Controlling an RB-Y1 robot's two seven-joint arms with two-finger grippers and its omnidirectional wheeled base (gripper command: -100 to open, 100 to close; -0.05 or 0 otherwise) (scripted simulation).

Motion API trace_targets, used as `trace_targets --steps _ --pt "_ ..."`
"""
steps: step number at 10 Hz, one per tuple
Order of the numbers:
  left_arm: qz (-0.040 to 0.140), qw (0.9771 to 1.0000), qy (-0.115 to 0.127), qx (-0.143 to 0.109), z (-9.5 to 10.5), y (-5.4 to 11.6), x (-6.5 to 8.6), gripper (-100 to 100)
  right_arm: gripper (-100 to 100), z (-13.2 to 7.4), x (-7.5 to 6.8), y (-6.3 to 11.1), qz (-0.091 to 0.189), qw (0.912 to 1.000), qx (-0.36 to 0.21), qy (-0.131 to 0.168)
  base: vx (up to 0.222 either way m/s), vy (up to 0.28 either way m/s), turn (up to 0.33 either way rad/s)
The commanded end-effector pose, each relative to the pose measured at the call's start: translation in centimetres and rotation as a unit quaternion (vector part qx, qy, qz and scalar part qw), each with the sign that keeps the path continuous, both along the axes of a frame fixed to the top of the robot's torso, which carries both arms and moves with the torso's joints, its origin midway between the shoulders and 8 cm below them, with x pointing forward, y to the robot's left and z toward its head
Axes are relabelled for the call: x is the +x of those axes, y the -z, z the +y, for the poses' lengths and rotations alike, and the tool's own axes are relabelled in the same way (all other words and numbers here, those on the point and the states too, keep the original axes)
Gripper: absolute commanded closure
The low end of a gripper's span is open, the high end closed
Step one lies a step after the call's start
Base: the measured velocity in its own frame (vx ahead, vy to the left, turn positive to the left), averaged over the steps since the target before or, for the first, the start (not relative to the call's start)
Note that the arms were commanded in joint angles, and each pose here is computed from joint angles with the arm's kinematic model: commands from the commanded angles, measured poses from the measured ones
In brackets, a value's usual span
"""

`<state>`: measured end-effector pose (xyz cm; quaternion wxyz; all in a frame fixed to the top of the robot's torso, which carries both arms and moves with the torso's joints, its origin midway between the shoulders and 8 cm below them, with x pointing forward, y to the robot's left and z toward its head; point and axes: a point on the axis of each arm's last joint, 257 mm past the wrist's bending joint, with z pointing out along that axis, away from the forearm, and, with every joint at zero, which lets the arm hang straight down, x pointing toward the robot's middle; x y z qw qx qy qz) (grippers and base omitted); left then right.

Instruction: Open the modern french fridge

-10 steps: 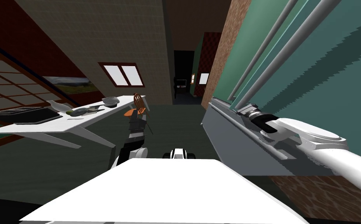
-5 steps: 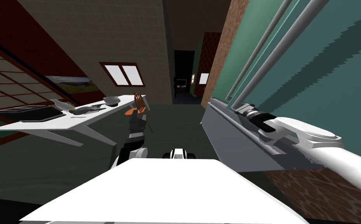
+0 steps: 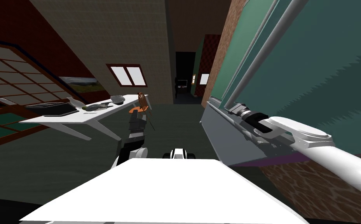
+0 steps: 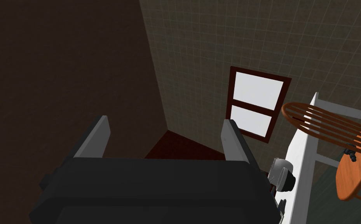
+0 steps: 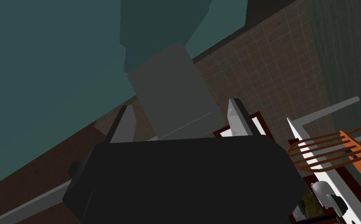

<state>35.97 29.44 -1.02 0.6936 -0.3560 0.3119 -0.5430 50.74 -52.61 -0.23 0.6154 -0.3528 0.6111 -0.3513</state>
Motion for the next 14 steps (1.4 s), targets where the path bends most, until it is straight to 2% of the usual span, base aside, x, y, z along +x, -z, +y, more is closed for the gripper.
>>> trace_targets --steps 1,2,3,4,7,8,11,12,13,14 --pt "0.000 1.0000 0.000 0.000 0.0 0.0 0.0 0 100 2.6 -0.1 0.1 0.000 0.9995 0.000 -0.031 -0.090 -0.024 0.020" --pt "0.000 1.0000 0.000 0.000 0.0 0.0 0.0 0 100 2.1 -0.1 0.3 0.000 0.9997 0.000 -0.024 -0.047 -0.005 0.012" --pt "0.000 1.0000 0.000 0.000 0.0 0.0 0.0 0 100 4.9 -0.2 0.5 0.002 0.9984 0.000 -0.057 -0.097 -0.057 0.001" --pt "0.000 1.0000 0.000 0.000 0.0 0.0 0.0 0 100 4.9 -0.2 0.5 0.002 0.9984 0.000 -0.057 -0.117 -0.071 0.040" --pt "0.000 1.0000 0.000 0.000 0.0 0.0 0.0 0 100 8.5 -0.5 0.4 0.003 0.9949 0.000 -0.101 -0.103 -0.052 0.023" --pt "0.000 1.0000 0.000 0.000 0.0 0.0 0.0 0 100 11.0 -0.9 0.4 0.003 0.9915 0.000 -0.130 -0.173 -0.077 0.027" --pt "0.000 1.0000 0.000 0.000 0.0 0.0 0.0 0 100 14.6 -1.7 0.3 0.003 0.9848 0.001 -0.174 -0.168 -0.097 0.042" --pt "0.000 1.0000 0.000 0.000 0.0 0.0 0.0 0 100 13.5 -1.5 0.4 0.001 0.9865 0.001 -0.164 -0.075 -0.019 0.017" --pt "0.000 1.0000 0.000 0.000 0.0 0.0 0.0 0 100 16.3 -2.3 0.7 0.004 0.9800 0.001 -0.199 -0.087 -0.069 -0.003" --pt "0.000 1.0000 0.000 0.000 0.0 0.0 0.0 0 100 17.5 -2.7 0.6 0.004 0.9769 0.001 -0.214 -0.146 -0.117 0.029"
